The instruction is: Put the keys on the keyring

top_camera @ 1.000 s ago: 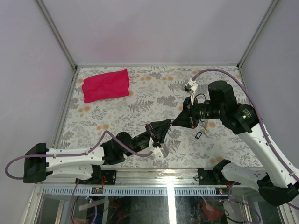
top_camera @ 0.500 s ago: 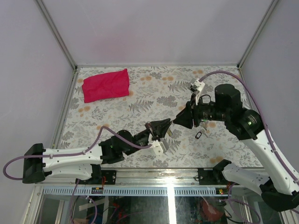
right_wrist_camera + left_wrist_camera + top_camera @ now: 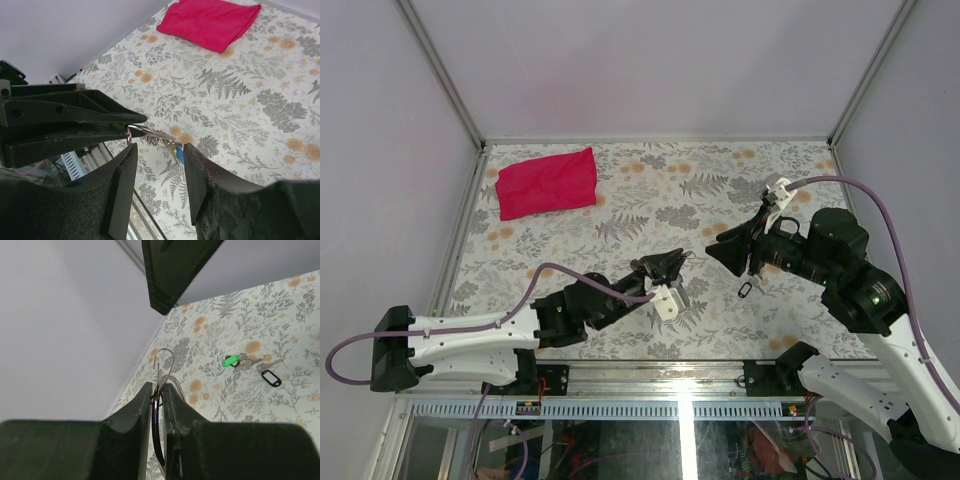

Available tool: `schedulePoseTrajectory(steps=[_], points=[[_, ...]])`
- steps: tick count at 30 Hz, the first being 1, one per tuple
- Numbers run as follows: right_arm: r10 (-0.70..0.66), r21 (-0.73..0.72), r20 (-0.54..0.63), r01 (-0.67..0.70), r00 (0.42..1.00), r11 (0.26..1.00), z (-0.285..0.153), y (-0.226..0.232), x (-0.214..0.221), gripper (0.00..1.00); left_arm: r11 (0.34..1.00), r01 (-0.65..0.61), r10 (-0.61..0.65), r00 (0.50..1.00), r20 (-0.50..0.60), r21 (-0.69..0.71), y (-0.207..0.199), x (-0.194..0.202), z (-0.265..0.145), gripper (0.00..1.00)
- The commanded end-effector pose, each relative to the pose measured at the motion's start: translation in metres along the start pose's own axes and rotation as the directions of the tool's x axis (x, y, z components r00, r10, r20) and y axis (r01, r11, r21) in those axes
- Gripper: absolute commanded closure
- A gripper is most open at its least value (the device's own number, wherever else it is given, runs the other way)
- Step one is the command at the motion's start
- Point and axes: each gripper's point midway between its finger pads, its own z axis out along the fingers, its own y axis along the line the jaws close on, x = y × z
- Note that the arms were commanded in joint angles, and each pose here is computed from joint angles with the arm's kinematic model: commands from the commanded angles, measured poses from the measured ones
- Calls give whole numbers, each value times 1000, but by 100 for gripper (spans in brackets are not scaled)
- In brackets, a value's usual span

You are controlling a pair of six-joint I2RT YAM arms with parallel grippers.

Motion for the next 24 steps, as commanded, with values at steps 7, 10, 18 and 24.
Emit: schedulePoseTrajectory(steps=[7,10,18,24], points=[[53,-197,-5,-53,999,979,15,30,-4,52,998,36,-37,999,-14,-47,15,-11,5,100],[60,-199,-6,-60,998,978,18,29,-4,52,998,35,-35,999,-11,-44,14,-12,5,100],[97,-173,-63,-107,993,979,28,22,9,57,998,35,-35,999,-6,-46,15,-13,5,100],[110,-181,-72,-122,991,976,32,22,11,67,998,36,-36,999,0,-49,16,-15,4,100]])
